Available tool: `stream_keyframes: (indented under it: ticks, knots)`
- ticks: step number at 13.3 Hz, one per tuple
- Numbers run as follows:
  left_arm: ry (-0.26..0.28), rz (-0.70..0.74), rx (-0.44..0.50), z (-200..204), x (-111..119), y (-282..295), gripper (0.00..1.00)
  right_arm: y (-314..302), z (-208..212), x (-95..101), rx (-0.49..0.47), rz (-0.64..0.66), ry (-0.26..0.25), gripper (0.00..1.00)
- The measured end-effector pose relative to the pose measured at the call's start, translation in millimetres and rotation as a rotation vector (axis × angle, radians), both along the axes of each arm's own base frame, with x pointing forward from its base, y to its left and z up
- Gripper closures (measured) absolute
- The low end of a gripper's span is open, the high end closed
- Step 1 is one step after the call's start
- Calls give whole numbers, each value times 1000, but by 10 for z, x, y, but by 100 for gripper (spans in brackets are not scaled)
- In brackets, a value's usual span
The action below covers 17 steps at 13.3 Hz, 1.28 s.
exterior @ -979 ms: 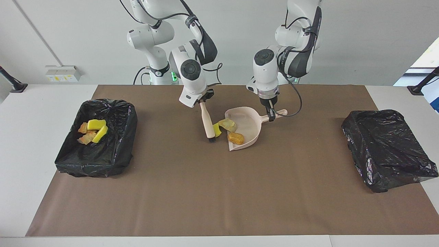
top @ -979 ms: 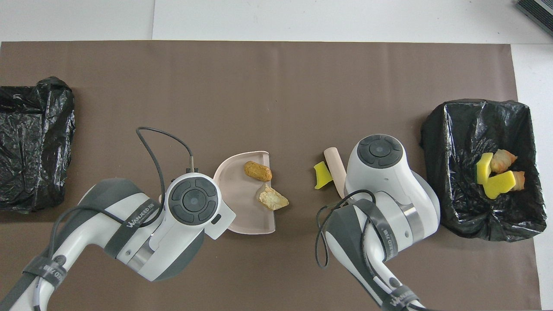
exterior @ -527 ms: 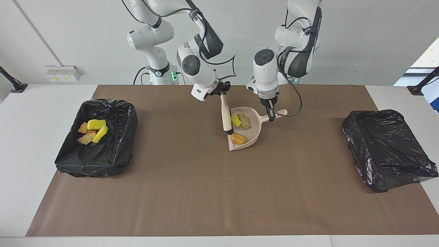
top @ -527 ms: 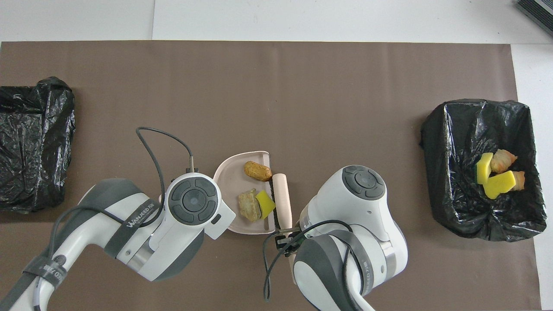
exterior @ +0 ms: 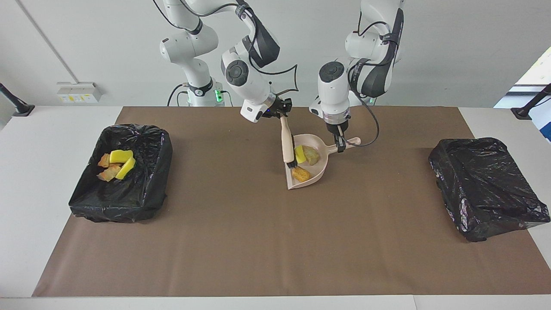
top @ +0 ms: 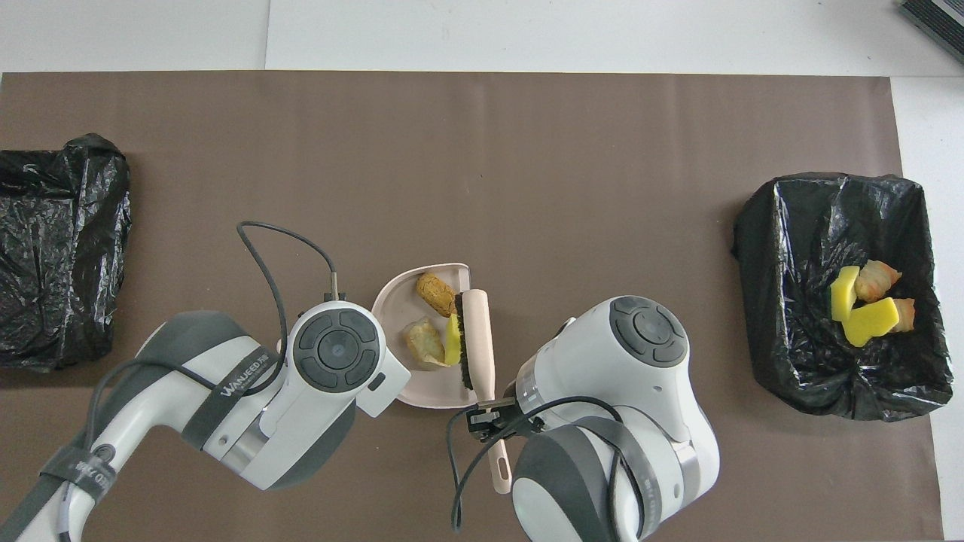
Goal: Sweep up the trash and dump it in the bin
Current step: 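Sweep the yellow sponge into the dustpan with the right gripper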
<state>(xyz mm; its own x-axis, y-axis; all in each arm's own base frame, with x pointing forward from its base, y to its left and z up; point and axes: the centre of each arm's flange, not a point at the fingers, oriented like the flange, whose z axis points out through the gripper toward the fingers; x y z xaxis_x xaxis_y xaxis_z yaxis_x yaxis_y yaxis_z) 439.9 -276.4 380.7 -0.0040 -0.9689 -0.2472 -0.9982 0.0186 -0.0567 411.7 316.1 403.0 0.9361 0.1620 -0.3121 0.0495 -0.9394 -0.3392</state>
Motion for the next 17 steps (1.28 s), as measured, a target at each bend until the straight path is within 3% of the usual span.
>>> stream_keyframes:
  ticks: [3, 7, 10, 14, 17]
  knots:
    - [0, 0, 0, -1, -1, 0, 68, -127, -18, -40, -132, 81, -15, 74]
    - [1, 0, 0, -2, -2, 0, 68, -348, -85, 37, -237, 116, -50, 74]
    - [1, 1, 1, -3, 0, 5, 68, -559, -315, 32, -271, 93, -28, 74]
    - [9, 18, 6, -50, 24, 98, 68, -218, -418, -167, -110, -27, 69, 74]
    - [9, 22, 5, -56, 34, 118, 68, 30, -377, -237, 13, -125, 93, 74]
